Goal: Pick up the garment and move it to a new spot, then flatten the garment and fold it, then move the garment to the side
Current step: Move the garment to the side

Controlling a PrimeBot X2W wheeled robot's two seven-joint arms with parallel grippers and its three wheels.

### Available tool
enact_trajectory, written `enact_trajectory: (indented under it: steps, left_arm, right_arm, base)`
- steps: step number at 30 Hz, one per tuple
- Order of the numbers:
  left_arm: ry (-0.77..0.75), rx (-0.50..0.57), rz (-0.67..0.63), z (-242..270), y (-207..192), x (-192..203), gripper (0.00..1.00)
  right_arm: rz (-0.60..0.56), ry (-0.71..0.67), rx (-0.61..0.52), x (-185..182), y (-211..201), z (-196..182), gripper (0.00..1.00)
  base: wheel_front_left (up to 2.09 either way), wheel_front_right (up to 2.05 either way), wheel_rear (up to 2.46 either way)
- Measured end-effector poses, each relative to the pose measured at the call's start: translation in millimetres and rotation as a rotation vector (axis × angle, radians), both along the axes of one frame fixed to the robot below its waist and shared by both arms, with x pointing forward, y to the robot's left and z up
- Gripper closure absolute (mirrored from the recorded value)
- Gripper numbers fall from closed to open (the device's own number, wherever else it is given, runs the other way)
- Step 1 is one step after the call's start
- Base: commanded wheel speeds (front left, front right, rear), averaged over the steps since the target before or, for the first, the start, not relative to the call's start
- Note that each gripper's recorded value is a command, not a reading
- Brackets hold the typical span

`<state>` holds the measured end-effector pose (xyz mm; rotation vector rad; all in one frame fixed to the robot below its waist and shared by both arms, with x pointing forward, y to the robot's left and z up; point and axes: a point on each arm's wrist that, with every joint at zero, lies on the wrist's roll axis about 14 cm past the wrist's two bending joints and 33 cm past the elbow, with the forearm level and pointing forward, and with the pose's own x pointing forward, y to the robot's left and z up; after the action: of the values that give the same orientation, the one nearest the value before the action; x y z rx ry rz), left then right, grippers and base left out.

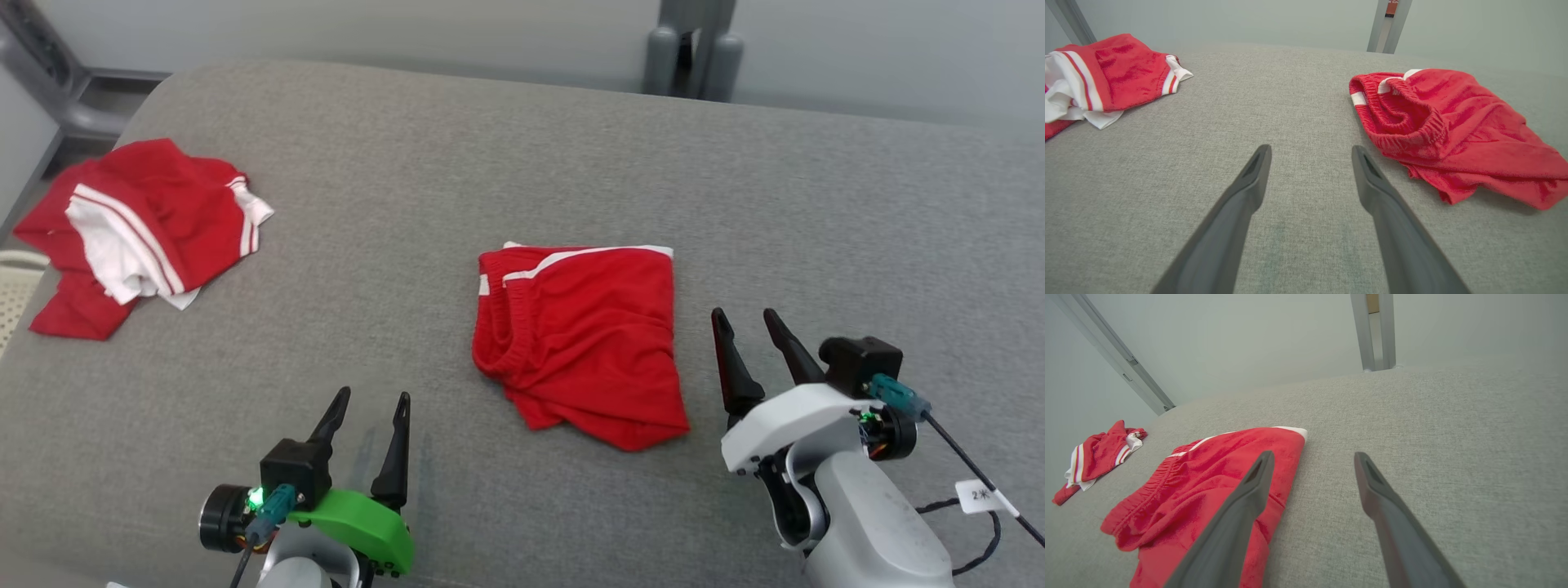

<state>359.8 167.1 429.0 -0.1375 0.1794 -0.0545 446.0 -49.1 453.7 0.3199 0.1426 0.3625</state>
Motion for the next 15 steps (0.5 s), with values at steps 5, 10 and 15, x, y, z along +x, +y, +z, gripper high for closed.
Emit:
enact_trajectory:
  steps: [5,10,15]
  left_arm:
    - [0.015,0.004,0.061,-3,20,-8,0.0]
    - [0.051,-0.007,0.137,-12,39,-22,0.0]
    - [0.084,0.002,0.176,-21,49,-28,0.0]
  right_arm:
    - [0.089,0.049,-0.017,16,37,-16,0.0]
    - [0.16,0.175,-0.041,7,62,-58,0.0]
    - [0.183,0.207,-0.008,10,75,-67,1.0]
  base:
    - [0.0,0.0,0.0]
    - [0.0,0.0,0.0]
    - [0.0,0.0,0.0]
